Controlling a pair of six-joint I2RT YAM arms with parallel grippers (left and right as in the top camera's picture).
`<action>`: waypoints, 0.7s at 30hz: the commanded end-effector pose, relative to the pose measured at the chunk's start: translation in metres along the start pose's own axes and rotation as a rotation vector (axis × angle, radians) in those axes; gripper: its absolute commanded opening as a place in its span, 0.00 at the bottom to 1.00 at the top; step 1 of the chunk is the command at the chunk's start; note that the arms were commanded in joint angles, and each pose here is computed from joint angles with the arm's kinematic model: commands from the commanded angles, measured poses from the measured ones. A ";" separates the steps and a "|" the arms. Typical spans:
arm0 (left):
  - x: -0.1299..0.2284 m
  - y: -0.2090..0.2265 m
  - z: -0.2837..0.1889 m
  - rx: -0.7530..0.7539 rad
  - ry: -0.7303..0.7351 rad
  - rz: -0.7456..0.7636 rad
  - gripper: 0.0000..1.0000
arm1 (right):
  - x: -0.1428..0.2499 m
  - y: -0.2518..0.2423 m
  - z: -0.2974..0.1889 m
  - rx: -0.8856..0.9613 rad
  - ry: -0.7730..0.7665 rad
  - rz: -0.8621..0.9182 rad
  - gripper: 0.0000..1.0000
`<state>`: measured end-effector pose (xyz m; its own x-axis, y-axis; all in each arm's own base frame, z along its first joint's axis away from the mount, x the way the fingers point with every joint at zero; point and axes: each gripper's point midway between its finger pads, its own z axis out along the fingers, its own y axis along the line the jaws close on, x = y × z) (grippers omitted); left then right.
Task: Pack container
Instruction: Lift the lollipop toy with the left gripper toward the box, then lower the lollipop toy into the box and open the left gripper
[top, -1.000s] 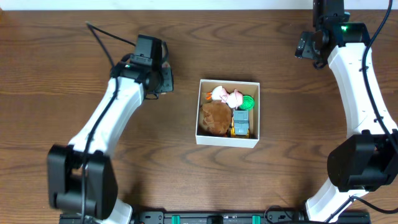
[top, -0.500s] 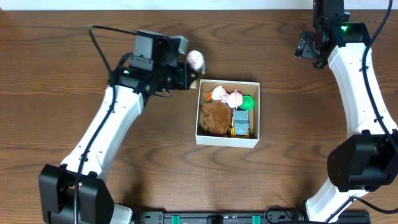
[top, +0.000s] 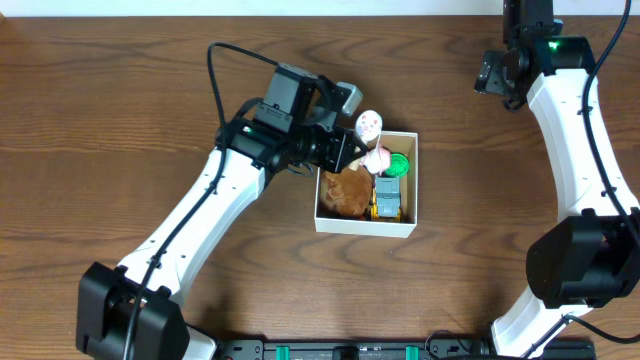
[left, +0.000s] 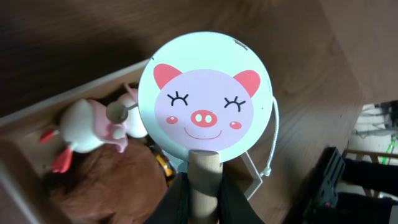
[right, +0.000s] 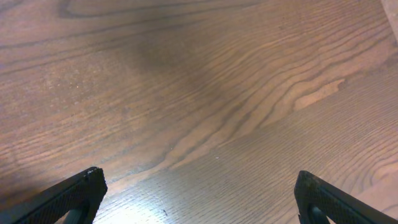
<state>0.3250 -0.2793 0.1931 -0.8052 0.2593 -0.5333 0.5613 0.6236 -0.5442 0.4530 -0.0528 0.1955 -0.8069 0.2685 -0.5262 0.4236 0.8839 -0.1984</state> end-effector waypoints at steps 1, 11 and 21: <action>0.006 -0.009 0.012 0.030 0.035 0.028 0.06 | -0.008 -0.006 -0.008 0.002 -0.026 0.011 0.99; 0.022 -0.012 0.036 0.043 0.106 -0.010 0.06 | -0.008 -0.006 -0.008 0.002 -0.026 0.011 0.99; 0.035 0.003 0.055 0.016 0.162 -0.189 0.06 | -0.008 -0.006 -0.008 0.002 -0.026 0.011 0.99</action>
<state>0.3095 -0.3056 0.1448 -0.8789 0.2916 -0.3776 0.4722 0.6448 -0.6011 0.4530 -0.0528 0.1955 -0.8069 0.2685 -0.5262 0.4236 0.8839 -0.1984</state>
